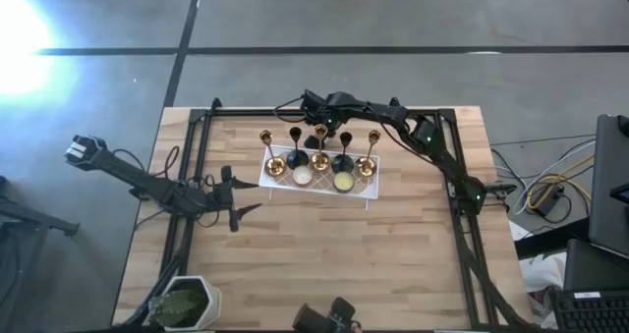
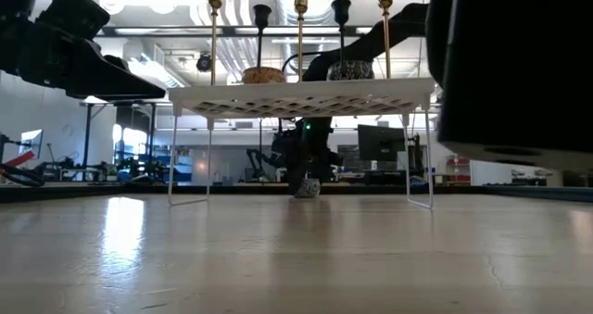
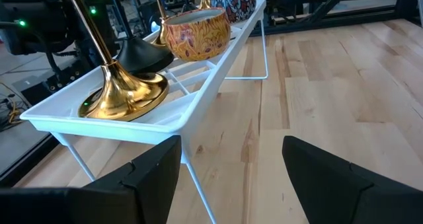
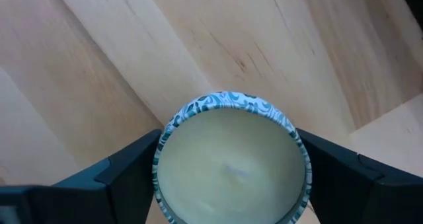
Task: Pick & Place candle stick holders
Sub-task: Put the light blue scented candle on the shelf
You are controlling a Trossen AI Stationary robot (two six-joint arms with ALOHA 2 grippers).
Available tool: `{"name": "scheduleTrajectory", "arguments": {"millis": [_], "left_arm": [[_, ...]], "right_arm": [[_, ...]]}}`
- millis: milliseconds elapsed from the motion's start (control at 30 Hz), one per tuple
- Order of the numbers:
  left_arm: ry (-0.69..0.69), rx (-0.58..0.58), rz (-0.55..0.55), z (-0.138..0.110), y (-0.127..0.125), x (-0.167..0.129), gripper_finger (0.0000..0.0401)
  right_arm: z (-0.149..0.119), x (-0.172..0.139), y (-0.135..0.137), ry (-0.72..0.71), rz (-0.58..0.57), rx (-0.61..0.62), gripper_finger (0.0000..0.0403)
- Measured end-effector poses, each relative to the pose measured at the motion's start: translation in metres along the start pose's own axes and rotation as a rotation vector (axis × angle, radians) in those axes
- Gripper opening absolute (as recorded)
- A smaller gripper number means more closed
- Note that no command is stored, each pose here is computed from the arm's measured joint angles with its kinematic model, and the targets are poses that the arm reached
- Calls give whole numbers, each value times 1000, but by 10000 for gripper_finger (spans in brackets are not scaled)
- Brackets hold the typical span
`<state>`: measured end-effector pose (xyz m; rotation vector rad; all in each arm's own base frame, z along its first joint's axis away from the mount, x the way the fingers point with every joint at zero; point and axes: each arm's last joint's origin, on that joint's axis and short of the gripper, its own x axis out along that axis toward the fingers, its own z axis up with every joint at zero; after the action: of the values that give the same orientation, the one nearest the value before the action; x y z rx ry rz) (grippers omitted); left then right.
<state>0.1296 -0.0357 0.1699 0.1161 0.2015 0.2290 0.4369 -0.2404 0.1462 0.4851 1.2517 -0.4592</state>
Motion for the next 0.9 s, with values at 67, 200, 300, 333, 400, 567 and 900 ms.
{"name": "scheduleTrajectory", "arguments": {"millis": [67, 200, 300, 333, 400, 567, 900], "left_arm": [[0, 0, 0, 0, 0, 0, 268], [0, 0, 0, 0, 0, 0, 268], [0, 0, 0, 0, 0, 0, 268], [1, 0, 0, 0, 0, 0, 268], [0, 0, 0, 0, 0, 0, 268], [0, 0, 0, 0, 0, 0, 268], [0, 0, 0, 0, 0, 0, 268]], "right_arm": [[0, 0, 0, 3, 0, 0, 306], [-1, 0, 1, 10, 0, 5, 307], [-1, 0, 2, 11, -10, 17, 305], [-2, 0, 3, 14, -14, 22, 304], [-2, 0, 4, 18, -18, 41, 303], [-3, 0, 5, 26, -26, 86, 301], [-6, -9, 8, 24, -81, 85, 300]]}}
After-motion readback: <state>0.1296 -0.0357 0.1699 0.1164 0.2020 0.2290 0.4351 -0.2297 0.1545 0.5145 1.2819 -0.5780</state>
